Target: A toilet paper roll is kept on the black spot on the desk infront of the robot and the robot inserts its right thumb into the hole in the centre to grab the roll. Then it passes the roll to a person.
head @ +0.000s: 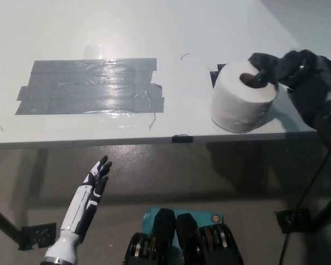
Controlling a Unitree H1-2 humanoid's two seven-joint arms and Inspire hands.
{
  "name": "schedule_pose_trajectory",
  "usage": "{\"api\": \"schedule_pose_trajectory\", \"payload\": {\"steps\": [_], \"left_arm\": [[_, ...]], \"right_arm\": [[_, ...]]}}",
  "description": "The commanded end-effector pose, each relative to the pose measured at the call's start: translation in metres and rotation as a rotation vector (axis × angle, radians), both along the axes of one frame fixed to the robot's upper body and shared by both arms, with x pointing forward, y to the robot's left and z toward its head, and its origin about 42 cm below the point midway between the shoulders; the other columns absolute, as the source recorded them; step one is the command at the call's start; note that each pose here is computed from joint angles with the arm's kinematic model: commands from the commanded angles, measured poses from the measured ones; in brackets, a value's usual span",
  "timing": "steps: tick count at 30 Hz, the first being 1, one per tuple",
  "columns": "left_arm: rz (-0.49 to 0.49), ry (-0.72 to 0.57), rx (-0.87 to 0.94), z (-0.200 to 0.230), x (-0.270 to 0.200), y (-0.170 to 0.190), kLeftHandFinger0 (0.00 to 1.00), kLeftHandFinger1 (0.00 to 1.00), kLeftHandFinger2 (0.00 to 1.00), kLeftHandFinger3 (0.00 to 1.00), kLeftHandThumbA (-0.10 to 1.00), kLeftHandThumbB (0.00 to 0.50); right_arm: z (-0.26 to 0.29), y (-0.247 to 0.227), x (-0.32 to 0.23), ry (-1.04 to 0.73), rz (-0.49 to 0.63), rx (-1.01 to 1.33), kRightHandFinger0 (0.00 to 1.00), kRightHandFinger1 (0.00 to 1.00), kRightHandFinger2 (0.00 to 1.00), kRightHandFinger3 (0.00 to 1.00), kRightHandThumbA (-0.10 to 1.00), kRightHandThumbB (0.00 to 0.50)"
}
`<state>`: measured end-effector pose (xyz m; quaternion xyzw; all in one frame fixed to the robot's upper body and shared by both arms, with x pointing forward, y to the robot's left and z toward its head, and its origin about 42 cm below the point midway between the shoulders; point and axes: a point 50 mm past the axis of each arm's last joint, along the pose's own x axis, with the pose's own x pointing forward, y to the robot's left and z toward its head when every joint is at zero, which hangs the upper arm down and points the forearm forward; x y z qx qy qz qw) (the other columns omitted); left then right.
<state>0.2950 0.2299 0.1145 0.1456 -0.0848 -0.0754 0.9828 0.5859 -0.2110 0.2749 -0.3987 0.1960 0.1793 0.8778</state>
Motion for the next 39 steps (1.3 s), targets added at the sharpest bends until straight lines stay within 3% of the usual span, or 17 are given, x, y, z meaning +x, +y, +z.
{"api": "schedule_pose_trajectory", "payload": {"steps": [1,2,5,10,11,13,18,19,23,26,30,32,39], "left_arm": [[-0.012,-0.053,0.002,0.013,0.010,-0.002,1.00,1.00,1.00,1.00,1.00,0.148],[-0.015,-0.063,0.005,0.014,0.014,-0.003,1.00,1.00,1.00,1.00,1.00,0.139],[-0.018,-0.076,0.000,0.016,0.021,-0.006,1.00,1.00,1.00,1.00,1.00,0.132],[-0.015,-0.095,0.002,0.021,0.031,-0.010,1.00,1.00,1.00,1.00,1.00,0.132],[-0.013,-0.096,0.004,0.023,0.033,-0.010,1.00,1.00,1.00,1.00,1.00,0.134],[-0.012,-0.104,0.001,0.027,0.037,-0.011,1.00,1.00,1.00,1.00,1.00,0.123],[-0.016,-0.123,0.001,0.035,0.049,-0.014,1.00,1.00,1.00,1.00,1.00,0.120],[-0.020,-0.129,-0.003,0.038,0.052,-0.015,1.00,1.00,1.00,1.00,1.00,0.123],[-0.033,-0.150,-0.006,0.046,0.059,-0.018,1.00,1.00,1.00,1.00,1.00,0.119],[-0.044,-0.169,-0.010,0.052,0.065,-0.024,1.00,1.00,1.00,1.00,1.00,0.124],[-0.043,-0.173,-0.003,0.053,0.064,-0.024,1.00,1.00,1.00,1.00,1.00,0.128],[-0.049,-0.180,-0.003,0.055,0.063,-0.024,1.00,1.00,1.00,1.00,1.00,0.102],[-0.050,-0.171,0.003,0.052,0.060,-0.023,1.00,1.00,1.00,1.00,1.00,0.125]], "right_arm": [[-0.010,-0.023,-0.003,0.013,-0.180,0.484,0.20,0.69,1.00,1.00,-0.10,0.226],[-0.015,-0.029,-0.006,0.011,-0.198,0.574,0.27,0.75,1.00,1.00,-0.10,0.223],[-0.021,-0.038,-0.009,0.037,-0.266,0.846,0.15,0.63,1.00,1.00,-0.10,0.219],[-0.030,-0.042,-0.013,0.058,-0.321,1.143,0.09,0.58,0.97,1.00,-0.10,0.214],[-0.031,-0.041,-0.014,0.058,-0.321,1.205,0.05,0.56,0.95,1.00,-0.10,0.178],[-0.034,-0.041,-0.016,0.064,-0.335,1.311,0.00,0.49,0.89,1.00,-0.10,0.181],[-0.030,-0.040,-0.015,0.060,-0.344,1.457,0.00,0.33,0.69,1.00,-0.10,0.170],[-0.029,-0.040,-0.015,0.067,-0.345,1.503,0.00,0.33,0.71,1.00,-0.10,0.152],[-0.026,-0.039,-0.017,0.052,-0.341,1.611,0.00,0.21,0.65,1.00,-0.10,0.142],[-0.011,-0.039,-0.020,0.037,-0.295,1.709,0.00,0.29,0.75,1.00,-0.10,0.078],[0.003,-0.031,-0.033,-0.016,-0.228,1.790,0.00,0.39,0.78,1.00,-0.10,0.100],[0.012,-0.025,-0.045,-0.082,-0.167,1.822,0.00,0.43,0.81,1.00,-0.10,0.114],[0.042,-0.006,-0.093,-0.191,0.039,1.874,0.00,0.52,0.91,1.00,-0.10,0.087]]}}
